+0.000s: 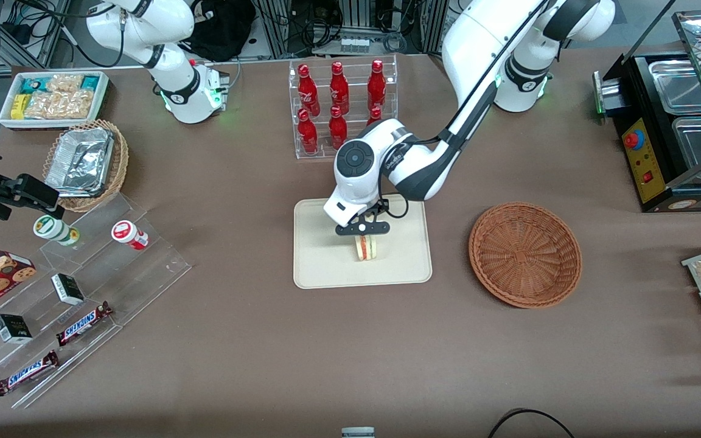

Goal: Place sandwich from basket to tray
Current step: 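Lower the sandwich onto the tray and open the left gripper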

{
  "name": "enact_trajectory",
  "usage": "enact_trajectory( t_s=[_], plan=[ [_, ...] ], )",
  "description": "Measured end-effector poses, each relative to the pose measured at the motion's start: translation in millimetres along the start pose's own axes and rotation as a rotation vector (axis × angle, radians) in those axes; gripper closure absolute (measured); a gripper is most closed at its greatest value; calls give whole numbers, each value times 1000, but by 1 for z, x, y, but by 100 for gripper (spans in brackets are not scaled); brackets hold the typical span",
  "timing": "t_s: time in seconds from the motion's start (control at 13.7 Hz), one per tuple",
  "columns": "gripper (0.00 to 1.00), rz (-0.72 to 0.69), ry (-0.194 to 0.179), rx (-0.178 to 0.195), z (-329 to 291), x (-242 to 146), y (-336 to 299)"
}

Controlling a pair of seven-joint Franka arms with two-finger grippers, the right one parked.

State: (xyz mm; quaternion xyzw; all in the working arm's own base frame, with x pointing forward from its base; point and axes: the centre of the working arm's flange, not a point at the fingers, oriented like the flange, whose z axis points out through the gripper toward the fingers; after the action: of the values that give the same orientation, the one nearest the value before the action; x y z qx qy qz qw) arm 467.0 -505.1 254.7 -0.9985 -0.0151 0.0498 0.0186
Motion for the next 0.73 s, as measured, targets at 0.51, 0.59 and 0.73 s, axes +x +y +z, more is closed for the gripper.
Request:
enact_trajectory(
  t_s=[0.51,0.59,0.73],
  plan=[
    [67,4,-5,-3,16,0,4],
    [58,4,-3,-5,15,0,4],
    [36,0,5,-12,10,2,5]
  ],
)
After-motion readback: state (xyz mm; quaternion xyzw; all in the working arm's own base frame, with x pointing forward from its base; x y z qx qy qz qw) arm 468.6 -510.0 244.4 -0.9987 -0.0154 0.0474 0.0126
